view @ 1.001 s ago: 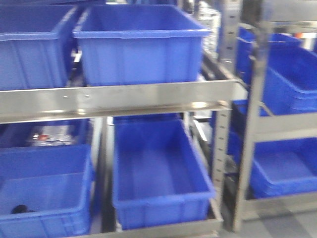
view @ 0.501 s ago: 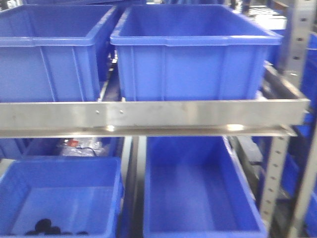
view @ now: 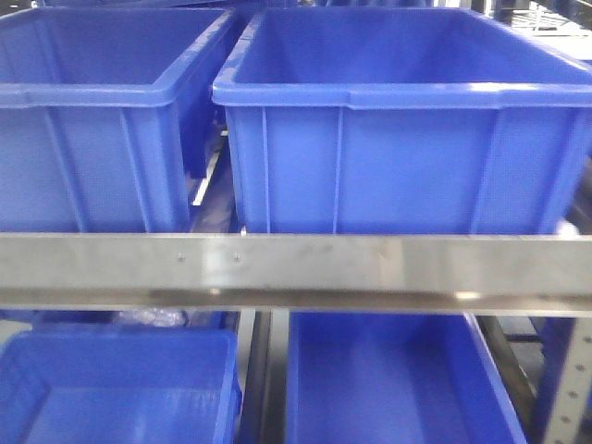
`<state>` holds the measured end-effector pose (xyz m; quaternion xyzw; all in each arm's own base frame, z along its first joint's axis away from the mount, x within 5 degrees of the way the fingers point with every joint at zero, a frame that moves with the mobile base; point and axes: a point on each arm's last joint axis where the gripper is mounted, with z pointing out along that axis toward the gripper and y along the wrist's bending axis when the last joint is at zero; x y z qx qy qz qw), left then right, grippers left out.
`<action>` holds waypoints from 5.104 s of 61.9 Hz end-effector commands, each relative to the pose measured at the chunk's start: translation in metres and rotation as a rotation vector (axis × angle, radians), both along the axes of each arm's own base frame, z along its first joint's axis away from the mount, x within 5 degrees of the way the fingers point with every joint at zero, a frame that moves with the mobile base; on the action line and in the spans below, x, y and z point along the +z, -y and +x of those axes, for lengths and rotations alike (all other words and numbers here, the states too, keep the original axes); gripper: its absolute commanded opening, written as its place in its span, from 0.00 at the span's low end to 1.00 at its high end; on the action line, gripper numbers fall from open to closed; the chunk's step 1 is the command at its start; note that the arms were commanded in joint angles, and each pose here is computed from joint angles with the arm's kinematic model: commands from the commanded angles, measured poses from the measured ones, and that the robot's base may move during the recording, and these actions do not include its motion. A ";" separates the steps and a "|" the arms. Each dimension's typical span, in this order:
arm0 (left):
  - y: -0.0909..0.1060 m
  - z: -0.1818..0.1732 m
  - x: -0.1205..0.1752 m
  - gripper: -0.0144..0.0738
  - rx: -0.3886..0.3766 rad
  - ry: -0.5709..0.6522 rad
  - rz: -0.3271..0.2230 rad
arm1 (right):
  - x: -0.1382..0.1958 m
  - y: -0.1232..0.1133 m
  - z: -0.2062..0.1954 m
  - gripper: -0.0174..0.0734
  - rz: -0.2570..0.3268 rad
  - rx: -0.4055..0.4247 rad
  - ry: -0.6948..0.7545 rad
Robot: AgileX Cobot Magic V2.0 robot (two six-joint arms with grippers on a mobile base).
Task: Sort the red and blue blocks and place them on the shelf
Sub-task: 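Drive up to the shelf, bringing both held cubes over the bins, then lower the red cube into a blue bin with the right gripper, then lower the blue cube into a blue bin with the left gripper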
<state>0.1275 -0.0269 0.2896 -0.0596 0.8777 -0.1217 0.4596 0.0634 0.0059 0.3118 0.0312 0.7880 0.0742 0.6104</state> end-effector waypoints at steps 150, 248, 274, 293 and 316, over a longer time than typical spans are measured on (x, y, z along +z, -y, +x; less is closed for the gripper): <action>0.001 0.004 0.015 0.30 0.002 0.102 -0.025 | 0.017 0.001 0.001 0.25 -0.003 -0.013 0.108; 0.016 0.063 0.056 0.30 -0.011 0.249 -0.076 | 0.058 -0.021 0.095 0.25 -0.029 0.101 0.165; 0.030 0.123 0.053 0.30 -0.017 0.195 -0.051 | 0.053 -0.031 0.150 0.25 -0.032 0.100 0.148; 0.034 0.141 0.039 0.44 -0.022 0.152 -0.029 | 0.040 -0.034 0.164 0.27 -0.039 0.102 0.094; 0.034 0.141 0.038 0.89 -0.030 0.152 -0.002 | 0.042 -0.034 0.164 0.86 -0.116 0.118 0.129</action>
